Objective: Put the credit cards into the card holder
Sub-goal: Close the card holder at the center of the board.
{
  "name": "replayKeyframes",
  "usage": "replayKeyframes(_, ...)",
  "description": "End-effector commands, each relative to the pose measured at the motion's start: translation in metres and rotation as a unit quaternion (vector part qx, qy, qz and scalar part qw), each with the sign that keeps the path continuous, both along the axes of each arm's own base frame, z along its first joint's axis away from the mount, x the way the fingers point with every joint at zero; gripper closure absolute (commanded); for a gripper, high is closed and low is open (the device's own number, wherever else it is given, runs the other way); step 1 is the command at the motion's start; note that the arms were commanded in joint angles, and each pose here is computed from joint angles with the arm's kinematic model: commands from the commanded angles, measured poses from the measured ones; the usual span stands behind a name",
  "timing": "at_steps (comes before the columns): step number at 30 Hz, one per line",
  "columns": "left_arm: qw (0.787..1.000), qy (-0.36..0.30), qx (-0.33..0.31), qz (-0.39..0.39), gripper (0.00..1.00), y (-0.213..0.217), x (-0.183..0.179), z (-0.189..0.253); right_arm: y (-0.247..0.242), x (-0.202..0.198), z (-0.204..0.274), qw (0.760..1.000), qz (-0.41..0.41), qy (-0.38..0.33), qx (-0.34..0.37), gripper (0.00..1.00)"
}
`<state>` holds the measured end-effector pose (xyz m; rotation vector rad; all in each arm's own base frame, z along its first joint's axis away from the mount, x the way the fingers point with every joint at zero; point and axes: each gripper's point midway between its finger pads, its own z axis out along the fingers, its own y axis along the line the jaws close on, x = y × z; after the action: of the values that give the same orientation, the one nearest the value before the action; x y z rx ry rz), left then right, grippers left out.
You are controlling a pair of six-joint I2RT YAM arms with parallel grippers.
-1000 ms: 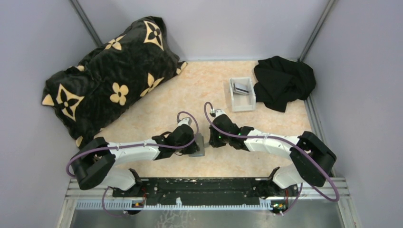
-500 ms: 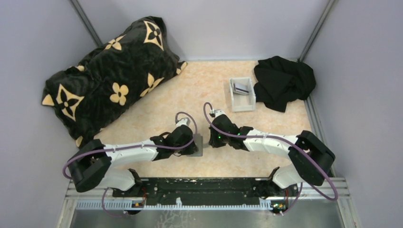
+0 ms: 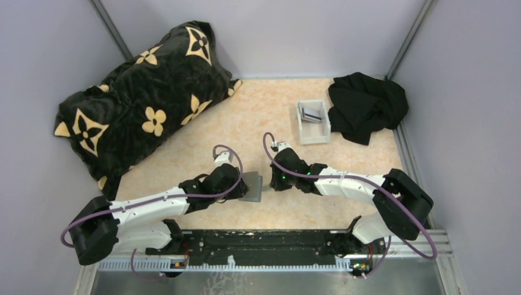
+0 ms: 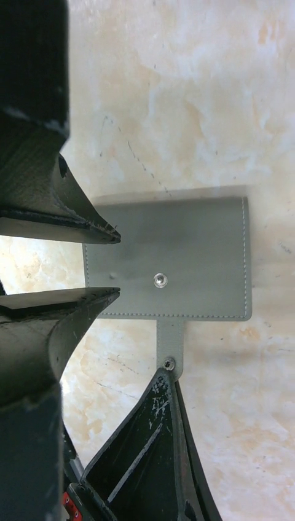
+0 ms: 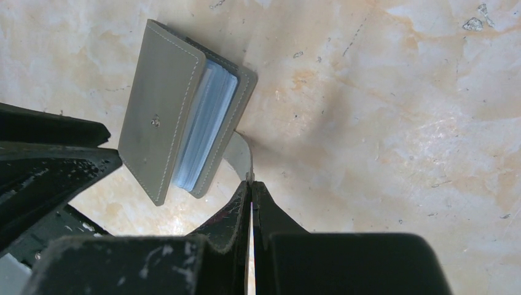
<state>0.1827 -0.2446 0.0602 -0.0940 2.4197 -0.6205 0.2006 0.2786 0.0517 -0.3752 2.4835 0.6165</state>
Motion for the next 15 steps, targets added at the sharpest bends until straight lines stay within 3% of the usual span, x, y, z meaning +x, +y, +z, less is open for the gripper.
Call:
replayKeyframes(1,0.999,-0.021,0.016,0.039,0.61,0.020,0.005,-0.002,0.016,0.011,0.022,0.999,0.006,-0.031,0.022,1.00)
replayKeyframes(15,0.998,-0.015,0.041,0.036,0.62,0.026,0.003,-0.026,0.020,0.013,0.028,0.999,0.014,-0.033,0.020,1.00)
